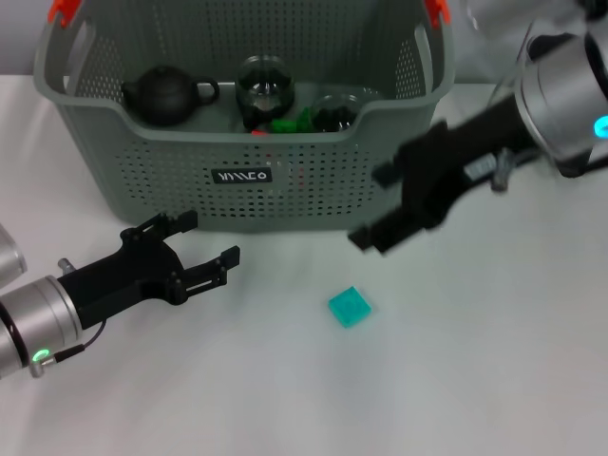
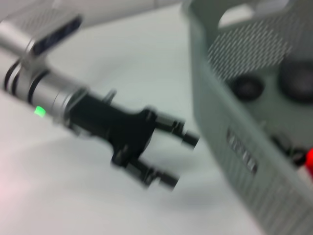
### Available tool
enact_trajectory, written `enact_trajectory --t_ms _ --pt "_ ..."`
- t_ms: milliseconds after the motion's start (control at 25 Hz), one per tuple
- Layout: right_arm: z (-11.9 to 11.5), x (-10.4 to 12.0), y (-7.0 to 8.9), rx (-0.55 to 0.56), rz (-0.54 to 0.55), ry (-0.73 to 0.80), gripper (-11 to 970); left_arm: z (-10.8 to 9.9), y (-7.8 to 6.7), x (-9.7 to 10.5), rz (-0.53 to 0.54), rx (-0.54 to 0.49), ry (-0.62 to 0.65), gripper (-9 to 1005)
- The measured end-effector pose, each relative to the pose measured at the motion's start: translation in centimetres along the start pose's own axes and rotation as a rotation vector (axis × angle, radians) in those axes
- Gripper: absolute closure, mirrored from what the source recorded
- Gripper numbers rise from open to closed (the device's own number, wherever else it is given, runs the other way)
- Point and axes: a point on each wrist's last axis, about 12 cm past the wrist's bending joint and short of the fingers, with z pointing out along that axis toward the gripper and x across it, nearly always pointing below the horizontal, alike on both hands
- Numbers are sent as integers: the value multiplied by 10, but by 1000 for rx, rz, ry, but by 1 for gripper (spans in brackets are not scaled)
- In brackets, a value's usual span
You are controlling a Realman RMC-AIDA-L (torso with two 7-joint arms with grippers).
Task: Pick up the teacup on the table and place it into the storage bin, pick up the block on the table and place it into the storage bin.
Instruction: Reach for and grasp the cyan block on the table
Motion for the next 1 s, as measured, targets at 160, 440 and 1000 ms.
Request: enact_trajectory --t_ms 160,440,1000 --pt "19 16 3 -34 -34 43 45 1 1 -1 2 1 -1 139" --pt "64 36 6 -60 -146 115 45 2 1 -1 3 -5 3 139" --pt "116 50 1 -5 -253 172 44 3 -1 1 -2 -4 4 139"
